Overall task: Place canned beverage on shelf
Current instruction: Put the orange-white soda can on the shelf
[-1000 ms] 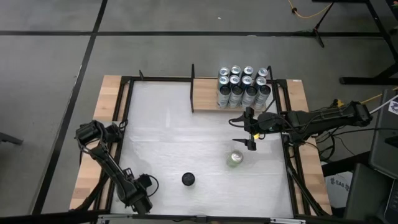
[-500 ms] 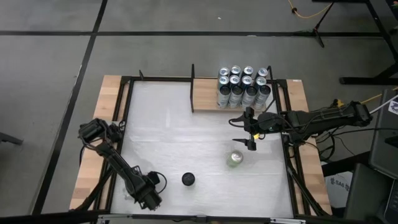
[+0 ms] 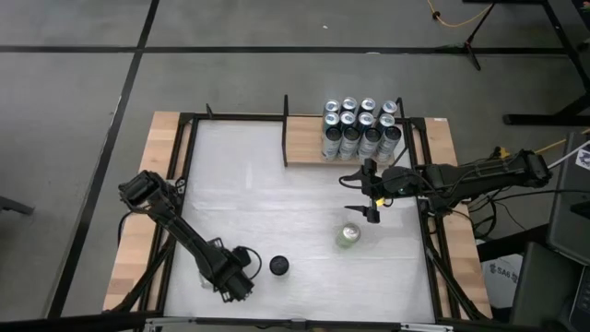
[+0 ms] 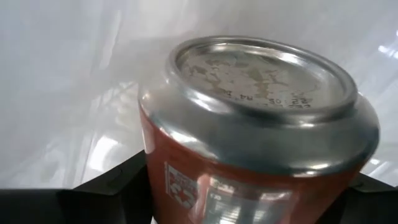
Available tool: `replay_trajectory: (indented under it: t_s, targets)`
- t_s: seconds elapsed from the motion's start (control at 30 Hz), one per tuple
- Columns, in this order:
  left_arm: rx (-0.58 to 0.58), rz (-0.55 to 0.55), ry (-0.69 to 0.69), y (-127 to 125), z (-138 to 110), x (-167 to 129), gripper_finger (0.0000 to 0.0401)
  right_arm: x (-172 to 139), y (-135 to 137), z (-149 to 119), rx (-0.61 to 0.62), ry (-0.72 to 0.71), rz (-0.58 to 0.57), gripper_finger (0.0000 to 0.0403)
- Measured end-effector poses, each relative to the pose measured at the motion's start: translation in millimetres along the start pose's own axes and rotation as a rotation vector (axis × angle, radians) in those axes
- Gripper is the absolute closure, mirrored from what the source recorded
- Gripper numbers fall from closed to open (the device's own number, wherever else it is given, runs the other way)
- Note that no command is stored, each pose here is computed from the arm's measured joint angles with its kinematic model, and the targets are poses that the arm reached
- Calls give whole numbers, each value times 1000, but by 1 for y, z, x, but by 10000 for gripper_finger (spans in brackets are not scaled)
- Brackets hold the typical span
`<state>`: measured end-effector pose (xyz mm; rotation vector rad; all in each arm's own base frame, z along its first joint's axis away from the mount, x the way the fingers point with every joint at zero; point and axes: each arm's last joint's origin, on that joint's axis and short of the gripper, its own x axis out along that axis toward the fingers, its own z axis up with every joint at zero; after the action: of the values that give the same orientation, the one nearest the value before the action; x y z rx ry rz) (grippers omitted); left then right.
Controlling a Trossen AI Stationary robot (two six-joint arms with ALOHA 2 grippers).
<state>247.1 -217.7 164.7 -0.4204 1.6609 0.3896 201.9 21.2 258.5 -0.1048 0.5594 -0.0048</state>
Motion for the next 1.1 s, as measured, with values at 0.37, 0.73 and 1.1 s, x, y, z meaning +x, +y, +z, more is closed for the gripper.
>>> replay_trajectory:
  t_s: [0.37, 0.73, 1.1]
  targets:
    - [-87, -2, -141, 36, 13, -50, 124, 0, 0, 0, 0, 0, 0, 15]
    - [-187, 41, -449, 76, 45, -89, 124, 0, 0, 0, 0, 0, 0, 15]
    - [-233, 8, -779, 87, 93, -106, 124, 0, 0, 0, 0, 0, 0, 15]
